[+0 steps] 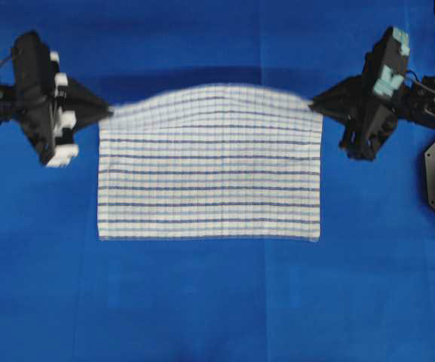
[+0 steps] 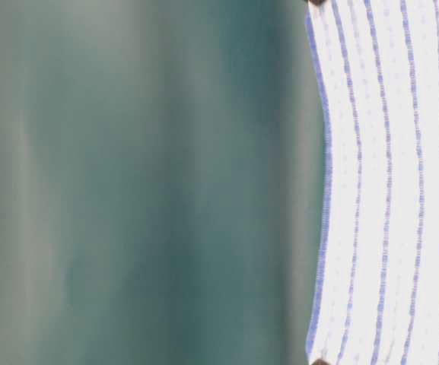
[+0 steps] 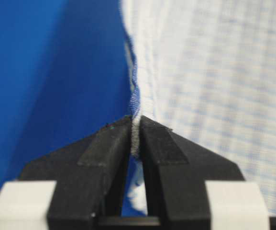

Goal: Fold the blue towel.
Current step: 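Lift the far corners and fold them toward the near edge, then open both grippers to release the folded edge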

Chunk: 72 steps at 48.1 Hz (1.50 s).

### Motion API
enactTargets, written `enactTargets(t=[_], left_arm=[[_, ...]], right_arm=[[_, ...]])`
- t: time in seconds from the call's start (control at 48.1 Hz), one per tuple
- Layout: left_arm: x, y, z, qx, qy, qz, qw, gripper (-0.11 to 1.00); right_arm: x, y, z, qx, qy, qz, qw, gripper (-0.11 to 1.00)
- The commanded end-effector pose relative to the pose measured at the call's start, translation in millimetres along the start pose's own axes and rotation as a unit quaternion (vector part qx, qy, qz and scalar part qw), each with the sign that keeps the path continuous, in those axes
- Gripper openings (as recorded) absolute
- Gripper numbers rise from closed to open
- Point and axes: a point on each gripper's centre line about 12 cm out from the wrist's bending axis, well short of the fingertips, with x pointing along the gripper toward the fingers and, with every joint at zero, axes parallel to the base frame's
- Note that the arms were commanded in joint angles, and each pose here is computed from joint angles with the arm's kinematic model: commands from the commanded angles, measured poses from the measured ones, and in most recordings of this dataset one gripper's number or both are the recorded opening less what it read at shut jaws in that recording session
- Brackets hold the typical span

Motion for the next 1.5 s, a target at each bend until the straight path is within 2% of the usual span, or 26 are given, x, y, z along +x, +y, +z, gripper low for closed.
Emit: enactTargets(t=[0.0,0.208,0.333,0.478,0.603,0.998,1.081,1.164,1.289,1.331,1.393,1.476], left_arm=[[-6.6,-16.6,4.8,0.007,-0.015,-0.028,0.9995,0.06],[-16.7,-52.9,-5.6,0.000,-0.007,-0.093,0.9957,0.06],[-18.6,-69.5,-8.9,-0.002,0.001,-0.121,0.9927,0.06],[-18.6,-86.8,-12.2,0.013,0.011,-0.147,0.9890,0.06],[-16.6,-93.1,-16.7,0.022,0.021,-0.155,0.9874,0.06],[-7.3,-92.6,-28.3,0.026,0.048,-0.147,0.9876,0.06],[-6.1,-91.2,-29.9,0.025,0.052,-0.144,0.9879,0.16],[-5.5,-89.4,-29.4,0.023,0.051,-0.141,0.9884,0.35],[-6.3,-87.2,-28.4,0.023,0.048,-0.139,0.9888,0.66],[-6.8,-86.0,-27.7,0.023,0.046,-0.138,0.9891,0.69],[-7.7,-83.4,-26.7,0.020,0.044,-0.134,0.9898,0.67],[-8.3,-79.7,-23.9,0.017,0.042,-0.129,0.9907,0.63]], right_arm=[[-9.0,15.2,-0.4,0.004,0.000,0.029,0.9996,0.04],[-19.7,42.3,-14.1,-0.002,0.023,0.081,0.9964,0.04],[-20.4,53.1,-20.3,-0.011,0.035,0.100,0.9943,0.04],[-19.9,64.9,-30.1,-0.020,0.055,0.118,0.9913,0.04],[-17.1,72.1,-36.8,-0.023,0.071,0.126,0.9892,0.04],[-4.6,75.6,-43.1,-0.026,0.095,0.118,0.9881,0.05],[-4.4,76.0,-42.0,-0.025,0.092,0.118,0.9883,0.05],[-4.2,76.5,-40.5,-0.024,0.088,0.119,0.9887,0.15],[-4.4,78.5,-38.8,-0.023,0.081,0.123,0.9889,0.48],[-5.0,78.6,-39.0,-0.024,0.080,0.124,0.9888,0.63],[-6.2,78.7,-38.9,-0.026,0.078,0.125,0.9887,0.80],[-7.8,78.7,-36.8,-0.027,0.073,0.127,0.9888,0.93]])
